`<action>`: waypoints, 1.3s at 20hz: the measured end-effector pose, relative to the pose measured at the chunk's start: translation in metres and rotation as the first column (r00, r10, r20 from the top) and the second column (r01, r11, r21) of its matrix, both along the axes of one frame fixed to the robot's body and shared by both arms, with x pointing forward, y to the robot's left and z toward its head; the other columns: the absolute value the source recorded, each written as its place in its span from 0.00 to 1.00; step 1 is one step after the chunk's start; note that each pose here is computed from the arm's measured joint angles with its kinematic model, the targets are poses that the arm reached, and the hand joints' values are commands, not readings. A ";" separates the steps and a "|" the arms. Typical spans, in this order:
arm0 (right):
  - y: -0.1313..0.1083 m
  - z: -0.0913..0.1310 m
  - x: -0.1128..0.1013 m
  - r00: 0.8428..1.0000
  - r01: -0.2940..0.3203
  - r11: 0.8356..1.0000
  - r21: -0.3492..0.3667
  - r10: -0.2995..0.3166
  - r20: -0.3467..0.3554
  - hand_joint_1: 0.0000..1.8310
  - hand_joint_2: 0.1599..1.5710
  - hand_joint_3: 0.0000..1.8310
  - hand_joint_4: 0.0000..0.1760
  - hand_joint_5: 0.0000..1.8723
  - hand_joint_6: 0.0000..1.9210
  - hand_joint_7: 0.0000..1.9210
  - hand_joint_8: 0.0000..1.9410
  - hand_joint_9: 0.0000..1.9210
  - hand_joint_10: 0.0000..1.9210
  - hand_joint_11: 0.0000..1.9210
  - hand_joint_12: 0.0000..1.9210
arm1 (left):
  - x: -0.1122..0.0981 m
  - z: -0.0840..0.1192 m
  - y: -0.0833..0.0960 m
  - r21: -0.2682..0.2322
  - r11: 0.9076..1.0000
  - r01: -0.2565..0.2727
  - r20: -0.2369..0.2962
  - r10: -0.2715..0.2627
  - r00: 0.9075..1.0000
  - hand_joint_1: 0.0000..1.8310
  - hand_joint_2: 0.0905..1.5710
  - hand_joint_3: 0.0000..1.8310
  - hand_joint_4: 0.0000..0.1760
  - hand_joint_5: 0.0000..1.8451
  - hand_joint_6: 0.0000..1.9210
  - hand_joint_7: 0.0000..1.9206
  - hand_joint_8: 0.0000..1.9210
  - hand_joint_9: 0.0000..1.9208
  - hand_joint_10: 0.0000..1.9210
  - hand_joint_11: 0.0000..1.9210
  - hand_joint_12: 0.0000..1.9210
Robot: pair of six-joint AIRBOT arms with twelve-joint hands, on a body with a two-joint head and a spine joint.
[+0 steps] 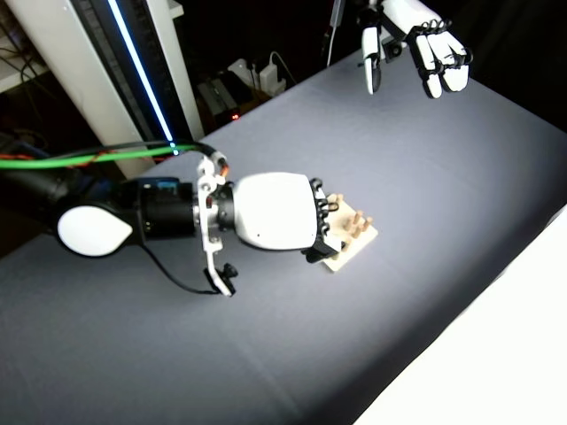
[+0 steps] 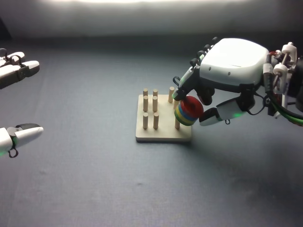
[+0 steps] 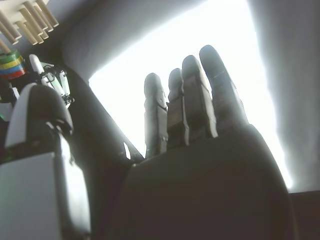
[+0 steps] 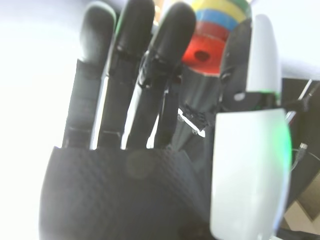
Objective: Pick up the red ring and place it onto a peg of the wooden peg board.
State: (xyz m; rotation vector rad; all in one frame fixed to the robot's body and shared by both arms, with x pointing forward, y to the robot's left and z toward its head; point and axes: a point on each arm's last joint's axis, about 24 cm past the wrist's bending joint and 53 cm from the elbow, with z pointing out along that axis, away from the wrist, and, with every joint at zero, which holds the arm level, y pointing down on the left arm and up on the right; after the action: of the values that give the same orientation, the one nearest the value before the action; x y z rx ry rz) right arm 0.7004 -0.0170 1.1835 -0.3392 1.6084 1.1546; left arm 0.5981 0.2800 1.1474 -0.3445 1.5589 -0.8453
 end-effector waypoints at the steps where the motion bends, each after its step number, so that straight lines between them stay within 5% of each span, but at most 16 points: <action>1: 0.001 0.001 0.000 1.000 0.000 1.000 -0.001 0.000 0.001 0.71 0.60 0.00 0.00 0.69 0.10 0.65 0.40 0.60 0.59 0.50 0.88 | 0.000 0.000 0.000 0.000 1.000 0.001 0.000 -0.001 1.000 0.43 0.66 0.00 0.09 0.19 0.00 0.11 0.00 0.11 0.00 0.00 0.33; 3: 0.004 0.001 0.000 1.000 -0.005 1.000 -0.002 0.005 0.002 0.71 0.61 0.00 0.00 0.71 0.05 0.64 0.43 0.61 0.66 0.51 0.93 | 0.000 0.000 0.000 -0.001 1.000 0.000 -0.001 0.000 1.000 0.41 0.66 0.00 0.10 0.20 0.00 0.12 0.00 0.12 0.00 0.00 0.34; 5: 0.005 0.001 0.000 1.000 -0.005 1.000 -0.005 0.005 0.003 0.71 0.61 0.00 0.00 0.72 0.04 0.63 0.44 0.59 0.62 0.47 0.90 | 0.000 0.000 0.000 -0.002 1.000 0.000 -0.001 0.000 1.000 0.40 0.67 0.00 0.17 0.19 0.00 0.11 0.00 0.11 0.00 0.00 0.30; 7: 0.006 0.001 0.000 1.000 -0.006 1.000 -0.005 0.006 0.004 0.70 0.64 0.00 0.00 0.71 0.02 0.56 0.58 0.56 0.68 0.47 0.93 | 0.000 -0.001 0.000 -0.004 1.000 0.001 -0.002 -0.001 1.000 0.41 0.66 0.00 0.20 0.20 0.00 0.11 0.00 0.11 0.00 0.00 0.30; 9: 0.007 0.002 0.001 1.000 -0.005 1.000 -0.007 0.005 0.006 0.66 0.60 0.00 0.00 0.67 0.24 0.55 0.59 0.53 0.76 0.46 0.96 | 0.000 -0.001 -0.001 -0.004 1.000 0.001 -0.003 -0.001 1.000 0.42 0.66 0.00 0.16 0.20 0.00 0.11 0.00 0.11 0.00 0.00 0.30; 10: 0.007 0.003 0.001 1.000 -0.006 1.000 -0.005 0.006 0.008 0.69 0.63 0.00 0.00 0.67 0.16 0.55 0.58 0.52 0.68 0.44 0.92 | 0.000 -0.001 -0.001 -0.004 1.000 0.001 -0.003 -0.001 1.000 0.41 0.66 0.00 0.21 0.19 0.00 0.11 0.00 0.11 0.00 0.00 0.30; 11: 0.008 0.004 0.000 1.000 -0.008 1.000 -0.007 0.008 0.011 0.70 0.61 0.00 0.00 0.69 0.13 0.60 0.47 0.56 0.53 0.45 0.80 | 0.000 -0.001 0.000 -0.004 1.000 0.001 -0.003 -0.001 1.000 0.42 0.66 0.00 0.16 0.19 0.00 0.11 0.00 0.11 0.00 0.00 0.32; 12: 0.009 0.004 0.000 1.000 -0.010 1.000 -0.006 0.010 0.011 0.70 0.63 0.00 0.00 0.69 0.09 0.57 0.54 0.56 0.58 0.46 0.85 | 0.000 -0.001 0.000 -0.004 1.000 0.001 -0.002 -0.001 1.000 0.42 0.66 0.00 0.13 0.19 0.00 0.11 0.00 0.11 0.00 0.00 0.32; 13: 0.011 0.005 0.000 1.000 -0.014 1.000 -0.010 0.014 0.017 0.67 0.60 0.00 0.00 0.69 0.19 0.56 0.58 0.56 0.73 0.50 0.94 | 0.000 -0.001 0.000 -0.004 1.000 0.000 -0.003 0.000 1.000 0.41 0.66 0.00 0.13 0.19 0.00 0.11 0.00 0.11 0.00 0.00 0.33; 14: 0.012 0.005 -0.001 1.000 -0.017 1.000 -0.009 0.017 0.018 0.69 0.64 0.00 0.00 0.65 0.16 0.54 0.61 0.54 0.77 0.50 0.96 | 0.000 -0.001 0.000 -0.004 1.000 0.001 -0.003 -0.001 1.000 0.41 0.66 0.00 0.12 0.19 0.00 0.11 0.00 0.11 0.00 0.00 0.33; 15: 0.014 0.005 -0.001 1.000 -0.020 1.000 -0.009 0.020 0.019 0.70 0.65 0.00 0.00 0.65 0.14 0.54 0.62 0.53 0.80 0.49 0.98 | 0.000 -0.001 0.000 -0.004 1.000 0.000 -0.003 0.000 1.000 0.42 0.66 0.00 0.13 0.20 0.00 0.12 0.00 0.12 0.00 0.00 0.36; 16: 0.015 0.005 -0.002 1.000 -0.023 1.000 -0.009 0.023 0.020 0.70 0.63 0.00 0.00 0.67 0.13 0.57 0.54 0.54 0.71 0.48 0.91 | 0.000 -0.001 0.000 -0.004 1.000 0.001 -0.003 -0.001 1.000 0.41 0.66 0.00 0.17 0.20 0.00 0.12 0.00 0.12 0.00 0.00 0.36; 18: 0.019 0.006 -0.004 0.999 -0.032 0.999 -0.014 0.032 0.028 0.67 0.60 0.00 0.00 0.70 0.17 0.57 0.63 0.57 0.84 0.54 0.99 | 0.000 -0.001 0.000 -0.004 1.000 0.002 -0.002 -0.002 1.000 0.41 0.66 0.00 0.15 0.19 0.00 0.11 0.00 0.11 0.00 0.00 0.31; 23: 0.026 0.003 -0.007 0.998 -0.049 0.998 -0.038 0.050 0.039 0.66 0.59 0.00 0.00 0.68 0.24 0.58 0.64 0.58 0.90 0.58 1.00 | 0.001 -0.002 0.000 -0.005 1.000 0.005 -0.003 -0.005 1.000 0.40 0.67 0.00 0.17 0.19 0.00 0.11 0.00 0.11 0.00 0.00 0.32; 25: 0.026 0.002 -0.007 0.998 -0.047 0.998 -0.039 0.048 0.037 0.67 0.58 0.00 0.00 0.71 0.19 0.55 0.89 0.60 0.99 0.63 1.00 | 0.001 -0.002 0.000 -0.005 1.000 0.005 -0.002 -0.005 1.000 0.40 0.66 0.00 0.20 0.19 0.00 0.11 0.00 0.11 0.00 0.00 0.30; 26: 0.026 0.002 -0.007 0.998 -0.046 0.998 -0.039 0.047 0.037 0.66 0.59 0.00 0.00 0.70 0.20 0.52 0.82 0.54 0.97 0.57 1.00 | 0.001 -0.002 -0.001 -0.006 1.000 0.005 -0.002 -0.005 1.000 0.41 0.66 0.00 0.09 0.20 0.00 0.11 0.00 0.11 0.00 0.00 0.33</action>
State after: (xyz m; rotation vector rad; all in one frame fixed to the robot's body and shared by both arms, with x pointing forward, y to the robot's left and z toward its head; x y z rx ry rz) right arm 0.6937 0.0085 1.1858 -0.4230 1.5987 1.1474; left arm 0.5991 0.2794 1.1455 -0.3458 1.5602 -0.8537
